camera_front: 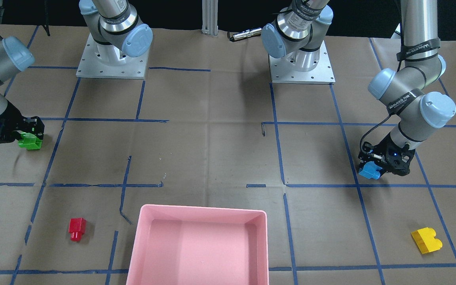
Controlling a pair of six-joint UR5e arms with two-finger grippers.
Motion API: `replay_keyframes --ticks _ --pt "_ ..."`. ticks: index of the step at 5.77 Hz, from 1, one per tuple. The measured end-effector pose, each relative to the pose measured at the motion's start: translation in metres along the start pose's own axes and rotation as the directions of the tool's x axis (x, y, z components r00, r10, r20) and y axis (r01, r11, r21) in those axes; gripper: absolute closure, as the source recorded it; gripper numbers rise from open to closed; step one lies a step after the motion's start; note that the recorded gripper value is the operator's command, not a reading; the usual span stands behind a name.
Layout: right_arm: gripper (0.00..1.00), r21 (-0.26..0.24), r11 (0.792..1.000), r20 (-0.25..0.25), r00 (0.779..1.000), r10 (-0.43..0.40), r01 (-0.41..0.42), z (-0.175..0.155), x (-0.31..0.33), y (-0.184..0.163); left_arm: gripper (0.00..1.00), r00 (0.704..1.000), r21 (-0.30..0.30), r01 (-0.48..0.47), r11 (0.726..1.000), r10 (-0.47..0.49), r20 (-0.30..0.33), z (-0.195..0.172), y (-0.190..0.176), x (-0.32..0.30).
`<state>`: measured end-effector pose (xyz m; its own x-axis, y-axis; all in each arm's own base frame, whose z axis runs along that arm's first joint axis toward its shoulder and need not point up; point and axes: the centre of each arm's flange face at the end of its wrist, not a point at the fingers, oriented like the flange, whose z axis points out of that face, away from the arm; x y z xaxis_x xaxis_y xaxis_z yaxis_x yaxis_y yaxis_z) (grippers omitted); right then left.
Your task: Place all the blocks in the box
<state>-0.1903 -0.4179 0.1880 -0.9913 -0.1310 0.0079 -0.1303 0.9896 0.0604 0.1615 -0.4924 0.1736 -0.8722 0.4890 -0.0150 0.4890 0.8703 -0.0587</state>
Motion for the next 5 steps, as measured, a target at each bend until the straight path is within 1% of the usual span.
replay_keyframes --ticks 1,2,3,4,5 --pt "0.92 0.010 1.000 -0.009 1.000 -0.003 0.004 -0.022 0.007 -0.007 0.74 1.000 0.003 0.000 1.000 0.000 0.009 -0.003 -0.001 -0.002" --pt "0.94 0.039 0.999 -0.016 1.000 -0.013 0.013 -0.059 0.010 -0.020 0.74 0.999 0.016 0.001 1.000 -0.002 0.035 -0.016 -0.007 -0.010" --pt "0.94 0.107 0.994 0.012 1.000 -0.011 0.010 -0.106 0.004 -0.044 0.74 0.998 0.030 0.004 1.000 -0.006 0.060 -0.046 -0.021 -0.028" --pt "0.93 0.181 0.983 0.070 0.997 0.027 -0.039 -0.157 -0.010 -0.075 0.74 0.998 0.032 0.018 0.999 -0.020 0.058 -0.084 -0.039 -0.052" --pt "0.93 0.220 0.973 0.096 0.994 0.053 -0.073 -0.206 -0.032 -0.106 0.73 0.998 0.029 0.052 0.998 -0.053 0.040 -0.126 -0.058 -0.076"
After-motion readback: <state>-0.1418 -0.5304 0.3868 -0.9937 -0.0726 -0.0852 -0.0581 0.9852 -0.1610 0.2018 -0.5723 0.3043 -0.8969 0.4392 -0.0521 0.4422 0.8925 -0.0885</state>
